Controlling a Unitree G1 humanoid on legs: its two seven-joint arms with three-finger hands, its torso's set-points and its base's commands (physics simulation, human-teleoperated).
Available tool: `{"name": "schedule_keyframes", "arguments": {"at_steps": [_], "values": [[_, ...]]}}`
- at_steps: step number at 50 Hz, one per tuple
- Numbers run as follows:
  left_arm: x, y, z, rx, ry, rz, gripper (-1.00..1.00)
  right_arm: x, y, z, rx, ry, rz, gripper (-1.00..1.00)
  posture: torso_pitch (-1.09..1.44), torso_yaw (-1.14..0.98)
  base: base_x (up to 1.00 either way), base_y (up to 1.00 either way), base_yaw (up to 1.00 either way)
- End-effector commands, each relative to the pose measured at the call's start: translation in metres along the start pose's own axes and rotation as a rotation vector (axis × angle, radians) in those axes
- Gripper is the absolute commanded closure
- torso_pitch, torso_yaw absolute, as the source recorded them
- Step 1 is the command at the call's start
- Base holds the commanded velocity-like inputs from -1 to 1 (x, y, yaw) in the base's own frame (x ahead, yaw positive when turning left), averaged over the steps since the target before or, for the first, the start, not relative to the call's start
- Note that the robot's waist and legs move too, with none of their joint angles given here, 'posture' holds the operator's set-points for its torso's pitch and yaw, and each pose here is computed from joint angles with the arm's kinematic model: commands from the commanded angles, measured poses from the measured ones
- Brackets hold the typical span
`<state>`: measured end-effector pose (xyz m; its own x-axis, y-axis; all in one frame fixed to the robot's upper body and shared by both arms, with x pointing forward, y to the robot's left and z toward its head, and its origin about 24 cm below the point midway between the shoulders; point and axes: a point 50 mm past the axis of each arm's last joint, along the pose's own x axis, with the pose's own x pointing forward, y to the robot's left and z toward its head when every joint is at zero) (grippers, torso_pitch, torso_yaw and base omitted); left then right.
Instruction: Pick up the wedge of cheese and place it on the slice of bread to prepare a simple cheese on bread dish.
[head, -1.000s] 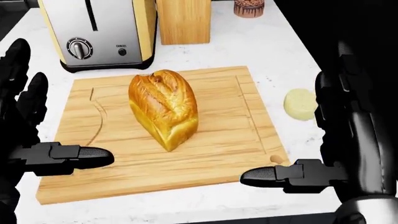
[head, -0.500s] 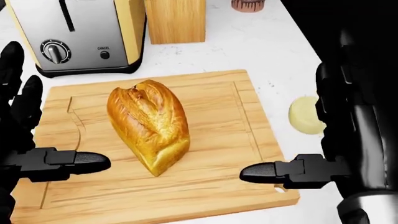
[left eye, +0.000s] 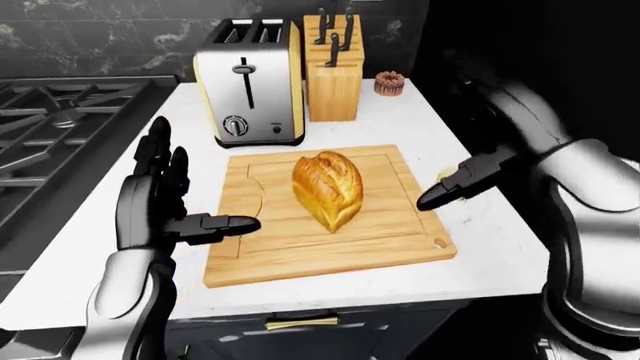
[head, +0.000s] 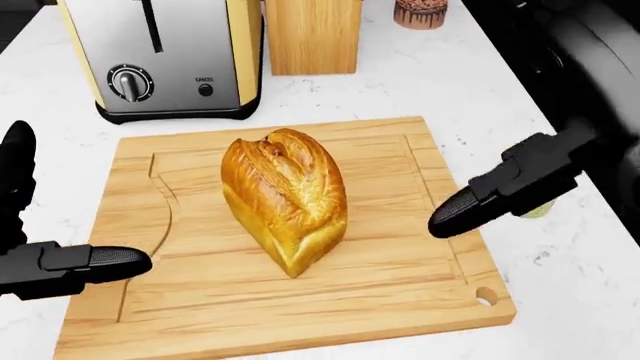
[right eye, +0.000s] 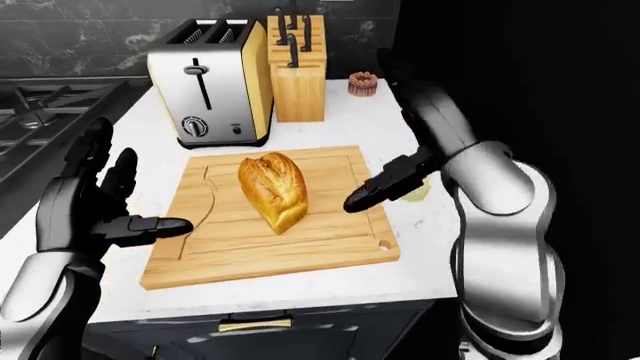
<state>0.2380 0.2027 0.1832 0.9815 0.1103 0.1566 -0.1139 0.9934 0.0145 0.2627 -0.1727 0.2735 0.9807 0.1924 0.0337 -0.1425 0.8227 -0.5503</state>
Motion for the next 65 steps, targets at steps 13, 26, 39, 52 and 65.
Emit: {"name": "schedule_keyframes", "arguments": {"at_steps": [13, 26, 39, 52, 65], "values": [[0.002, -0.003, 0.024, -0.003, -0.101, -0.012, -1.0, 0.023, -0.034, 0.034, -0.357, 0.057, 0.08, -1.0, 0.0, 0.0, 0.0, 0.0, 0.0], [0.001, 0.002, 0.027, -0.003, -0.106, -0.002, -1.0, 0.068, -0.036, 0.029, -0.551, 0.108, 0.133, -1.0, 0.0, 0.0, 0.0, 0.0, 0.0], [0.002, 0.005, 0.024, -0.004, -0.103, 0.005, -1.0, 0.095, -0.026, 0.018, -0.678, 0.146, 0.173, -1.0, 0.0, 0.0, 0.0, 0.0, 0.0], [0.002, 0.005, 0.023, -0.006, -0.099, 0.007, -1.0, 0.103, -0.027, 0.004, -0.811, 0.194, 0.215, -1.0, 0.0, 0.0, 0.0, 0.0, 0.0], [0.002, 0.005, 0.024, -0.007, -0.099, 0.01, -1.0, 0.1, -0.028, -0.022, -0.813, 0.279, 0.254, -1.0, 0.0, 0.0, 0.0, 0.0, 0.0]]}}
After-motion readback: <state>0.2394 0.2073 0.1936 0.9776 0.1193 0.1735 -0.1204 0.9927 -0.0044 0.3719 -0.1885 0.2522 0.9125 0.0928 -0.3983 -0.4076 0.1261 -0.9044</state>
